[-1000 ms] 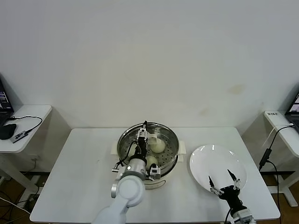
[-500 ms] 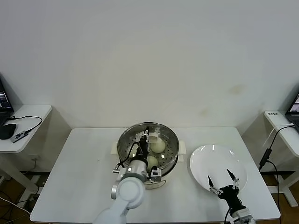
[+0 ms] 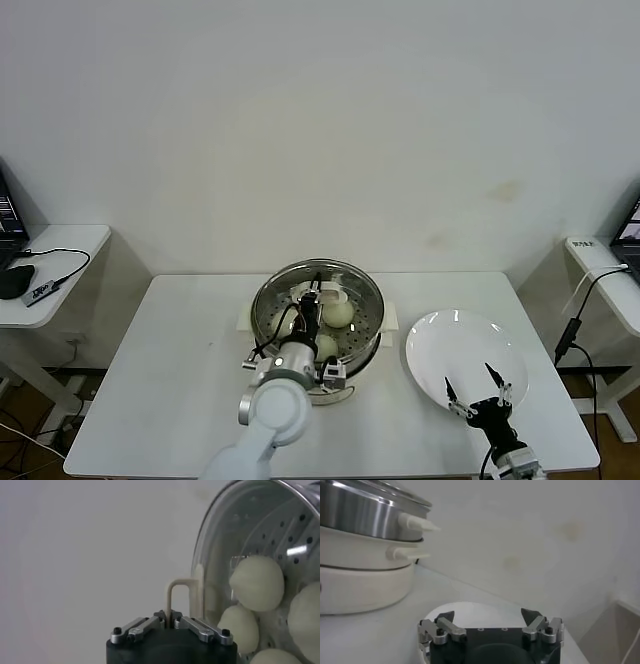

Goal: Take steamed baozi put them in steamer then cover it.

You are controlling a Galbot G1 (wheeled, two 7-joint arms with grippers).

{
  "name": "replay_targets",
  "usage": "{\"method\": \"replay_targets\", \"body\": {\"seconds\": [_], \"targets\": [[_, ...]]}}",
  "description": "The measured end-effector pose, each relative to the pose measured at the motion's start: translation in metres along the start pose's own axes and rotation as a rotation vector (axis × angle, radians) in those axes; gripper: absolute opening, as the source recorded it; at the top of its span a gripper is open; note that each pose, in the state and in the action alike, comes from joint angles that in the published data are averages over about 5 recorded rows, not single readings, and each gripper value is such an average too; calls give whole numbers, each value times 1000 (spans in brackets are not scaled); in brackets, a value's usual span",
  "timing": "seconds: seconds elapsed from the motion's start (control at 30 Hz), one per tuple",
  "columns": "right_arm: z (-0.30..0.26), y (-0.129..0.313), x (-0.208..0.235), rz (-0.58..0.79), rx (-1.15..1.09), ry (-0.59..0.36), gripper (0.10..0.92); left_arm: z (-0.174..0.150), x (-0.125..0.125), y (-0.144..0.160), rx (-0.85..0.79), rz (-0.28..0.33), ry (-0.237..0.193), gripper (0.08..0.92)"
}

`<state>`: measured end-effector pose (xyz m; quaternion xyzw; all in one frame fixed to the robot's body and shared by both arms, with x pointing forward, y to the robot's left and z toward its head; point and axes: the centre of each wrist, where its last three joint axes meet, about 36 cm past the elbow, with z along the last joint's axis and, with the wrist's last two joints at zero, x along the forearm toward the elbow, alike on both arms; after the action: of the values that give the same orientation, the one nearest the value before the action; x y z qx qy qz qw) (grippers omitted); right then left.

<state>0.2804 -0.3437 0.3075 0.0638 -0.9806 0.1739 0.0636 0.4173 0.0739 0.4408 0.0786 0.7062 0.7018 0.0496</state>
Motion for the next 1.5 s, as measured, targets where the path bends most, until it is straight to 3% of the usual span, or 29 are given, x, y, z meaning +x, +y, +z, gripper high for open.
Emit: {"method": "replay_targets", "body": {"seconds": [1.03,1.5], "targets": [[2,2,0,-7,1,4,823,0,0,-9,23,20,9,149],[1,3,2,-9,5,4,823,1,20,-4,54,-10,-2,531]]}}
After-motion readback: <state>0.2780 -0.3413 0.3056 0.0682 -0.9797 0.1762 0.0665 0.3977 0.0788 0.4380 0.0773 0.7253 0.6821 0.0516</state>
